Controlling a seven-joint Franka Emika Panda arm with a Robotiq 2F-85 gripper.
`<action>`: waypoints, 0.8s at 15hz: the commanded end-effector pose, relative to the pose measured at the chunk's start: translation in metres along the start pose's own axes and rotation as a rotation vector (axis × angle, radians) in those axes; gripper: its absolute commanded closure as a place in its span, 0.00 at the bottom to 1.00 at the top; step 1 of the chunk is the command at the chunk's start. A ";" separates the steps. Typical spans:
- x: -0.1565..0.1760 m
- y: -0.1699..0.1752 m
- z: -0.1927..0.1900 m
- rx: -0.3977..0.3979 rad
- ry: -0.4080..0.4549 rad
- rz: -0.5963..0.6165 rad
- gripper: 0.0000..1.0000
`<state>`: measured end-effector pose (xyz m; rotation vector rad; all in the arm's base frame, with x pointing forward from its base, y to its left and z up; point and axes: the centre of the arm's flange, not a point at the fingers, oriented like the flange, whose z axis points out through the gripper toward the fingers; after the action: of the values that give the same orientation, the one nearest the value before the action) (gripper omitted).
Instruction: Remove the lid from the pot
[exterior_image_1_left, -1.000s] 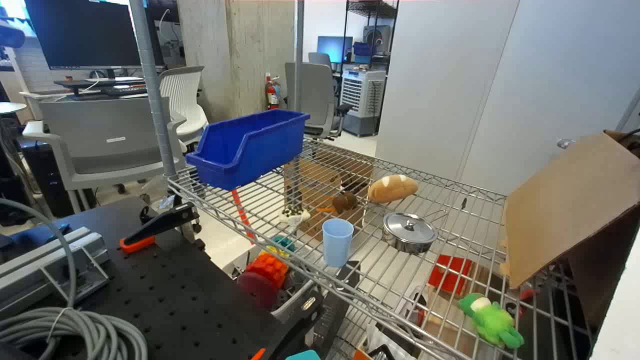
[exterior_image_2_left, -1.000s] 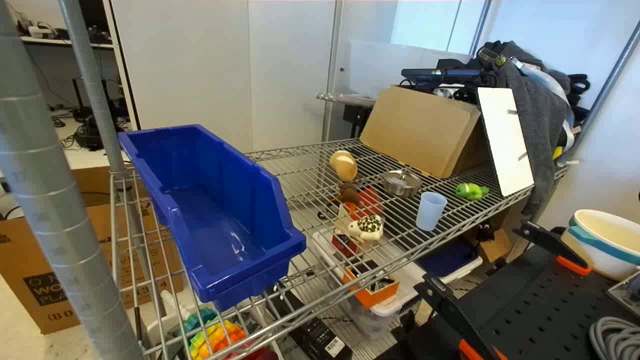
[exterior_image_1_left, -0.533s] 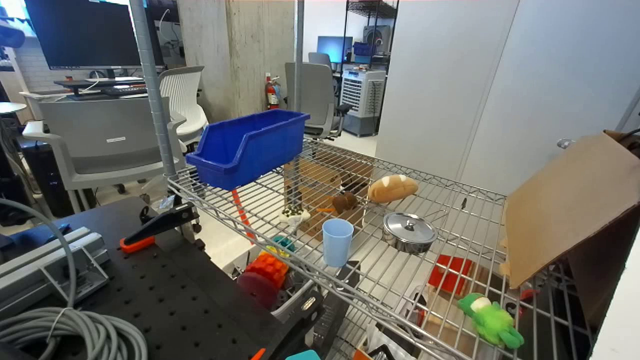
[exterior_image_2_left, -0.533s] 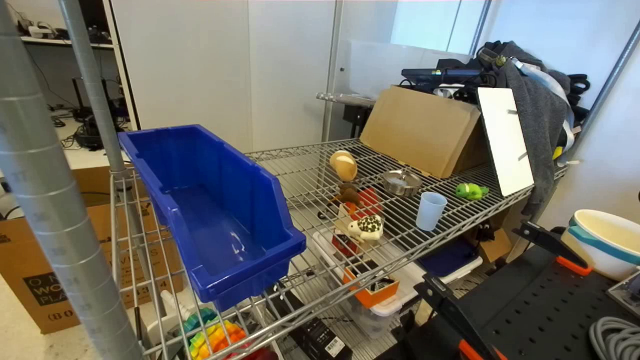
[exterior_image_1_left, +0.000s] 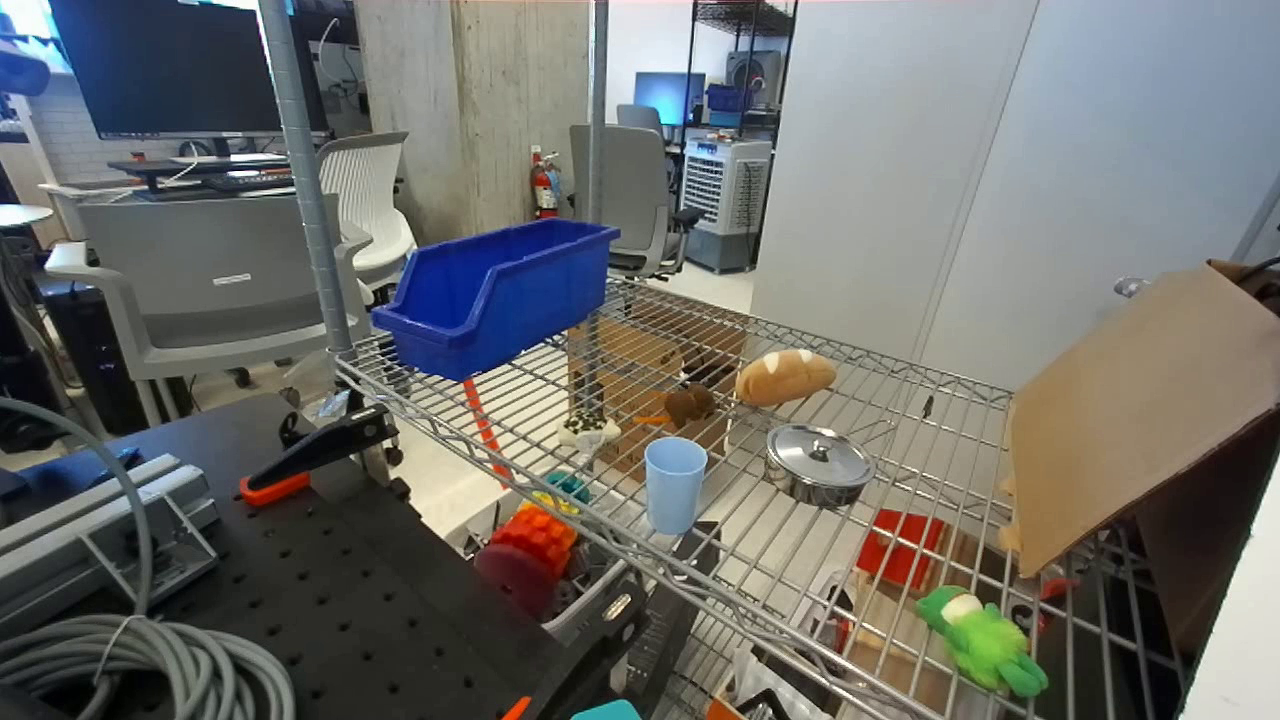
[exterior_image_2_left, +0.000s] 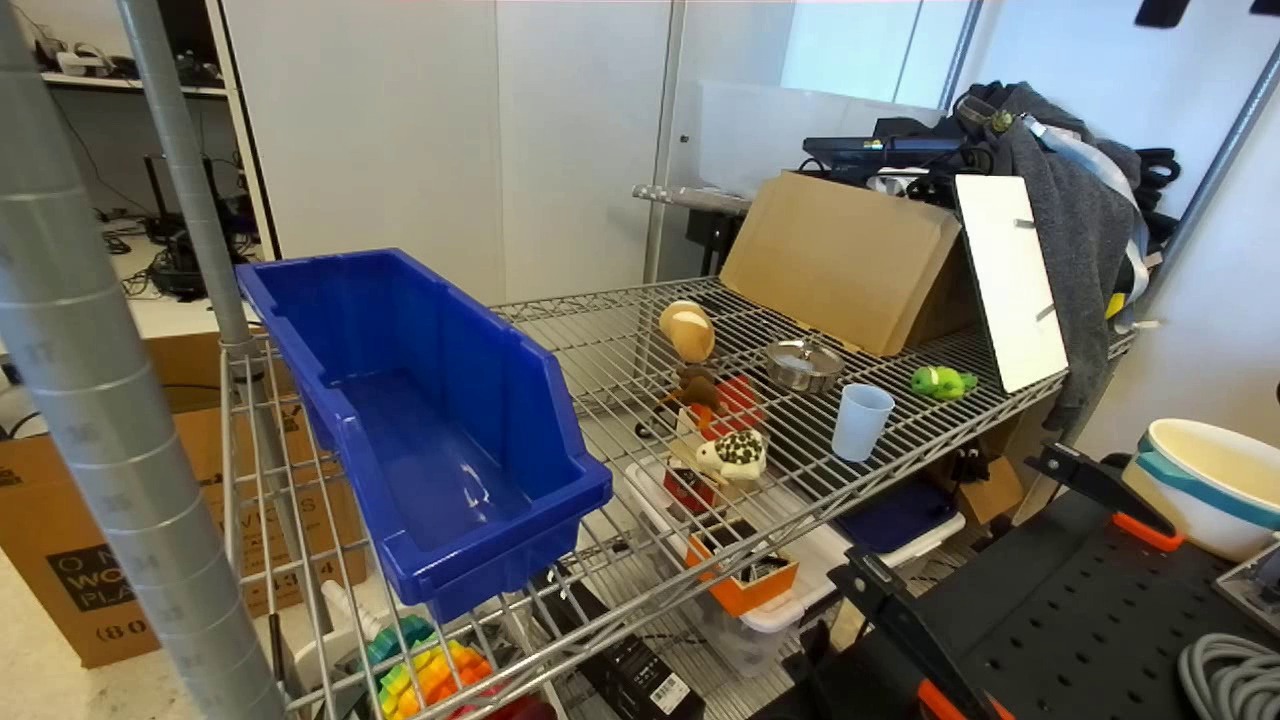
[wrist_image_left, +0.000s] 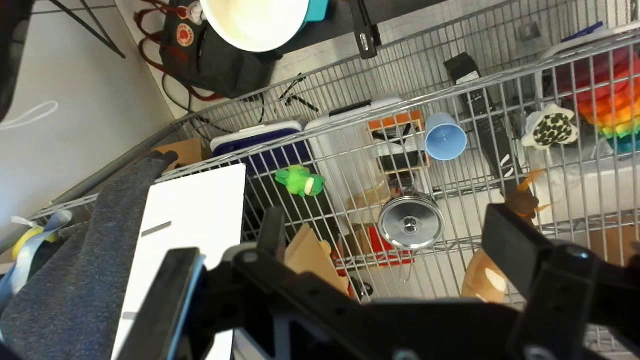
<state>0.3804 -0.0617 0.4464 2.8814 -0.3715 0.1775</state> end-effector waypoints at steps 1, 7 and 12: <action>0.080 -0.006 0.043 0.077 -0.088 0.050 0.00; 0.167 -0.018 0.119 0.145 -0.142 0.187 0.00; 0.229 -0.057 0.200 0.115 -0.224 0.256 0.00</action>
<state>0.5689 -0.1120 0.3109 2.9738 -0.7294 -0.0238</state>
